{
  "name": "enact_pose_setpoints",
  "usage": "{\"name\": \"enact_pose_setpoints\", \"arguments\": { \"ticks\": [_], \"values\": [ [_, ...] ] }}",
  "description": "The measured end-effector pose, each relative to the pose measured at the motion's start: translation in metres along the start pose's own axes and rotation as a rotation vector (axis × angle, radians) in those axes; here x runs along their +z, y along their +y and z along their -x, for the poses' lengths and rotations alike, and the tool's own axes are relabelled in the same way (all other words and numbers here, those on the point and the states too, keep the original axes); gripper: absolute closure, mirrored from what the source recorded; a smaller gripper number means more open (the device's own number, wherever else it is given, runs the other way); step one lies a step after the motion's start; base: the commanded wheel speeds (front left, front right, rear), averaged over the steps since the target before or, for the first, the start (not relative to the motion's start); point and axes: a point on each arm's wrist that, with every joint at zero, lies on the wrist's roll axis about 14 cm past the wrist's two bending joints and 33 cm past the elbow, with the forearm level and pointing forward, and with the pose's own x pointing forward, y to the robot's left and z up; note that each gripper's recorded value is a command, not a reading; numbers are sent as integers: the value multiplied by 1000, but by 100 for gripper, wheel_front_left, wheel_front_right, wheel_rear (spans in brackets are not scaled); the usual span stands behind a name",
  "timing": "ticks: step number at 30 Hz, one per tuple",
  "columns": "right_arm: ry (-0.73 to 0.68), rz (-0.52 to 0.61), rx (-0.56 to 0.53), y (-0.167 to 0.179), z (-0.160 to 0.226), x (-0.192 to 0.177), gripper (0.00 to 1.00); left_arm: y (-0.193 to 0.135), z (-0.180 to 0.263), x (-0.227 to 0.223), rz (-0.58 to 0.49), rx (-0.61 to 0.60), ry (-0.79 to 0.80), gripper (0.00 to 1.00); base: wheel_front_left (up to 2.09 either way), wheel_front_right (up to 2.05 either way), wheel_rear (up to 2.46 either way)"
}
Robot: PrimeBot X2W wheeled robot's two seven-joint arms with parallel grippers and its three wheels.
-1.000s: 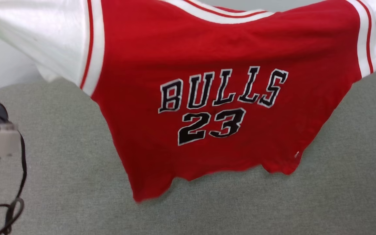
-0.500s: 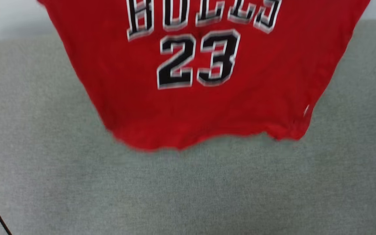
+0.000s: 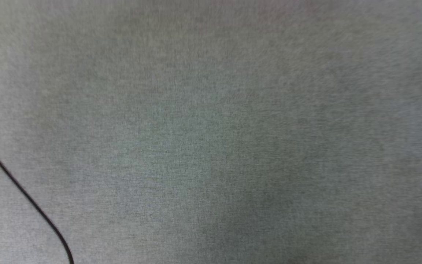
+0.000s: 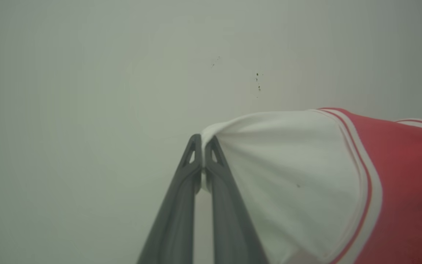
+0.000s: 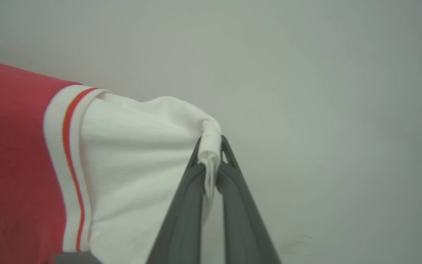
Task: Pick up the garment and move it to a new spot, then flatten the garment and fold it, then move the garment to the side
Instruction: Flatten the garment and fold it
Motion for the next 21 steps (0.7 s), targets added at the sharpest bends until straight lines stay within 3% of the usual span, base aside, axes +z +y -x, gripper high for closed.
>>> {"name": "enact_pose_setpoints", "arguments": {
  "ticks": [11, 21],
  "values": [
    [46, -15, 39, 47, -44, -86, 100, -19, -15, -102, 48, -24, 118, 100, 0, 0, 0],
    [169, -128, 114, 91, -12, -155, 100, -58, 43, -167, 120, -91, 273, 100, 0, 0, 0]
  ]
}}
